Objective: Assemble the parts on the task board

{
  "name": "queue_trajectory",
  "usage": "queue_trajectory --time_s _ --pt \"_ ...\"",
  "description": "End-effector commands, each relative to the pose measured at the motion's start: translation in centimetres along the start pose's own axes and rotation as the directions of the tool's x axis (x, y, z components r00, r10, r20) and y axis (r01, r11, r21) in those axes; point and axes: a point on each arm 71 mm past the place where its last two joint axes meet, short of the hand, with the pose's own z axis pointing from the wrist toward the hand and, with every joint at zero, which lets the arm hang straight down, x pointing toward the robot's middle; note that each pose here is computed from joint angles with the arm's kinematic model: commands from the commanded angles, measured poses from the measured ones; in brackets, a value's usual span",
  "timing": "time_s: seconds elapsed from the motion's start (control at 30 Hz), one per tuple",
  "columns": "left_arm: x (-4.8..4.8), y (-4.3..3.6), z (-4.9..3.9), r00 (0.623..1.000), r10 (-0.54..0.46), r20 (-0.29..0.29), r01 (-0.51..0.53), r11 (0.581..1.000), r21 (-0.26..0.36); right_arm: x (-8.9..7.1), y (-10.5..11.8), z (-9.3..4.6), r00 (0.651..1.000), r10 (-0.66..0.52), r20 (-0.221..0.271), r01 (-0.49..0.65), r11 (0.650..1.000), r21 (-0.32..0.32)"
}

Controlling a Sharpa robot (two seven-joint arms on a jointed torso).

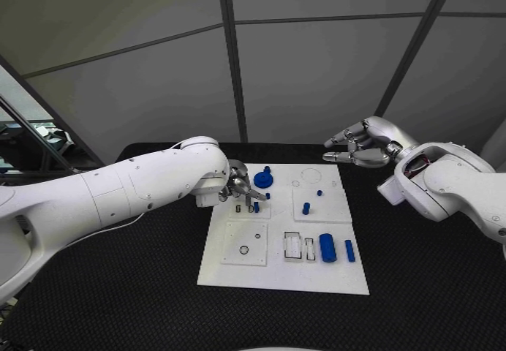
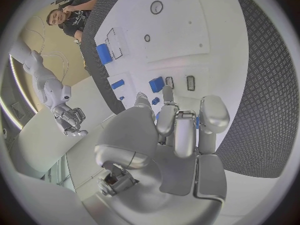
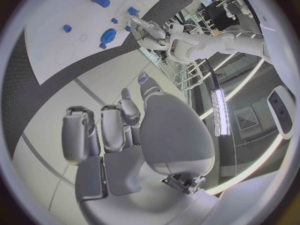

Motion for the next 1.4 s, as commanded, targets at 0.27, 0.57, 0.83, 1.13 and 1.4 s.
queue_trajectory --time_s 0.27,0.57,0.83,1.13,1.4 --pt "0.14 -0.53 0.26 0.998 0.050 -0.027 -0.050 0.998 -0.023 0.1 0.2 0.4 1.000 -0.003 0.003 0.003 1.000 -0.004" --pt "0.23 -0.98 0.45 0.998 0.056 -0.035 -0.057 0.998 -0.016 0.2 0.2 0.6 1.000 -0.003 -0.002 0.003 1.000 -0.001" --pt "0.33 -1.24 0.54 0.997 0.063 -0.045 -0.064 0.998 -0.010 0.4 0.2 0.7 1.000 -0.002 -0.007 0.002 1.000 0.001" --pt "0.40 -1.47 0.58 0.997 0.066 -0.047 -0.066 0.998 -0.002 0.4 0.1 0.8 1.000 -0.002 -0.009 0.002 1.000 0.003" --pt "0.43 -1.61 0.59 0.997 0.060 -0.047 -0.060 0.998 0.006 0.4 0.1 0.9 1.000 -0.002 -0.011 0.002 1.000 0.006"
